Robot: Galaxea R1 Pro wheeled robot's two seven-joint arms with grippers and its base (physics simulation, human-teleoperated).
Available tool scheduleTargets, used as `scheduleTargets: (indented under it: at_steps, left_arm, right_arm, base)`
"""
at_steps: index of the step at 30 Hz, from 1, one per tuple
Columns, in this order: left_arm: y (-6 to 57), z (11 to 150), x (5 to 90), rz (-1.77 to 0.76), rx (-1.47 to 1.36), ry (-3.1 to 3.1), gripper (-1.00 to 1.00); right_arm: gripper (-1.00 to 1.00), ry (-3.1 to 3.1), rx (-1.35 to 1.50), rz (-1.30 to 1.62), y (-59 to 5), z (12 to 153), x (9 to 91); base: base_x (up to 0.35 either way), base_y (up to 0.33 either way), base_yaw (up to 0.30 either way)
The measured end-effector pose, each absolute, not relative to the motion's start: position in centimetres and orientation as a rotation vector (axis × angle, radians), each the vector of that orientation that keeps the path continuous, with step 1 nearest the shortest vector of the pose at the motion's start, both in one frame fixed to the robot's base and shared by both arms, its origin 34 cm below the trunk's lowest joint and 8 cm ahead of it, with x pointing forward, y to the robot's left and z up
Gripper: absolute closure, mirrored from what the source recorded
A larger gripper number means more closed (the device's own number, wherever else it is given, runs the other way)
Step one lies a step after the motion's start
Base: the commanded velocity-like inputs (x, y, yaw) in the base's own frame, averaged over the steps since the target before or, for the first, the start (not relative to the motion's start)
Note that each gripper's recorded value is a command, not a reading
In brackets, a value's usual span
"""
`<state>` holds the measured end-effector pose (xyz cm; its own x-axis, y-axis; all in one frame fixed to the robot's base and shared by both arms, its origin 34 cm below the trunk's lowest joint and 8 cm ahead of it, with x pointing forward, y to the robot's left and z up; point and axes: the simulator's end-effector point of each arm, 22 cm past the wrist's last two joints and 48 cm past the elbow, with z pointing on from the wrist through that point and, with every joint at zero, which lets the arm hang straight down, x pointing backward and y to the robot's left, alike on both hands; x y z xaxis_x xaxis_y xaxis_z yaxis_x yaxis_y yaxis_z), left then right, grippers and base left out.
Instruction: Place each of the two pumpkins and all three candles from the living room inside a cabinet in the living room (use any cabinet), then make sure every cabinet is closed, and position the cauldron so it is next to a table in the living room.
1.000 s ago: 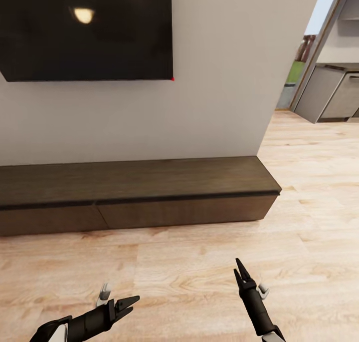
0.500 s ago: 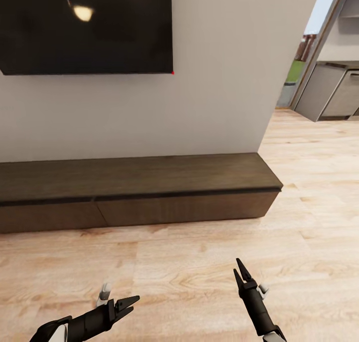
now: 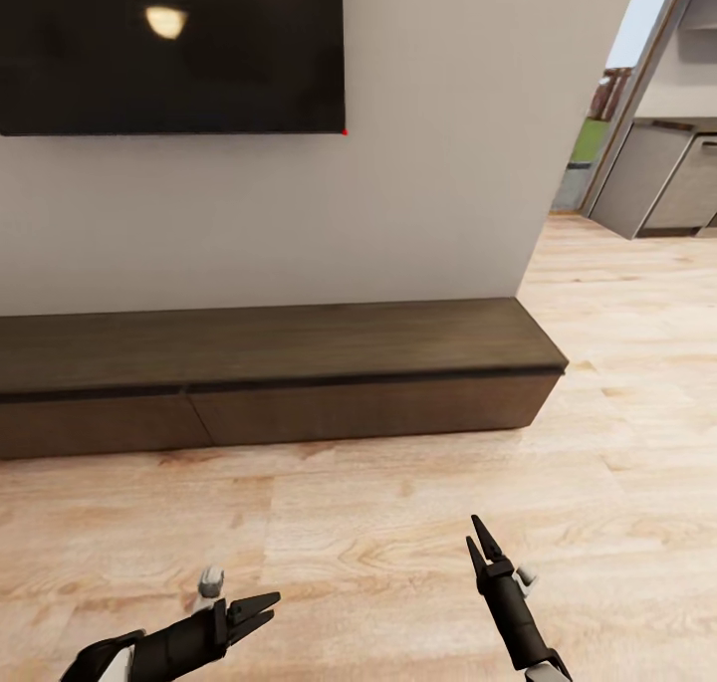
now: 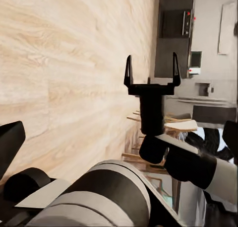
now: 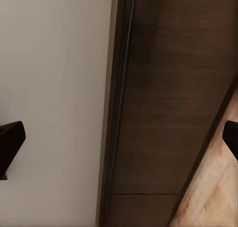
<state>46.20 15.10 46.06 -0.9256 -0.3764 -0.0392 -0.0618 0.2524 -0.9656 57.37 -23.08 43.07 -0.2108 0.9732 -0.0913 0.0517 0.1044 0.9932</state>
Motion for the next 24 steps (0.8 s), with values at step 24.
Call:
scheduleTargets:
  at_steps: [24]
  left_arm:
    - [14.0, 48.1, 44.4, -1.893, -0.289, 2.187, -1.0]
  right_arm:
    - [-1.0, 1.482, 1.141, 1.276, -22.5, 41.2, 56.3]
  base:
    - [0.091, 0.0, 0.0]
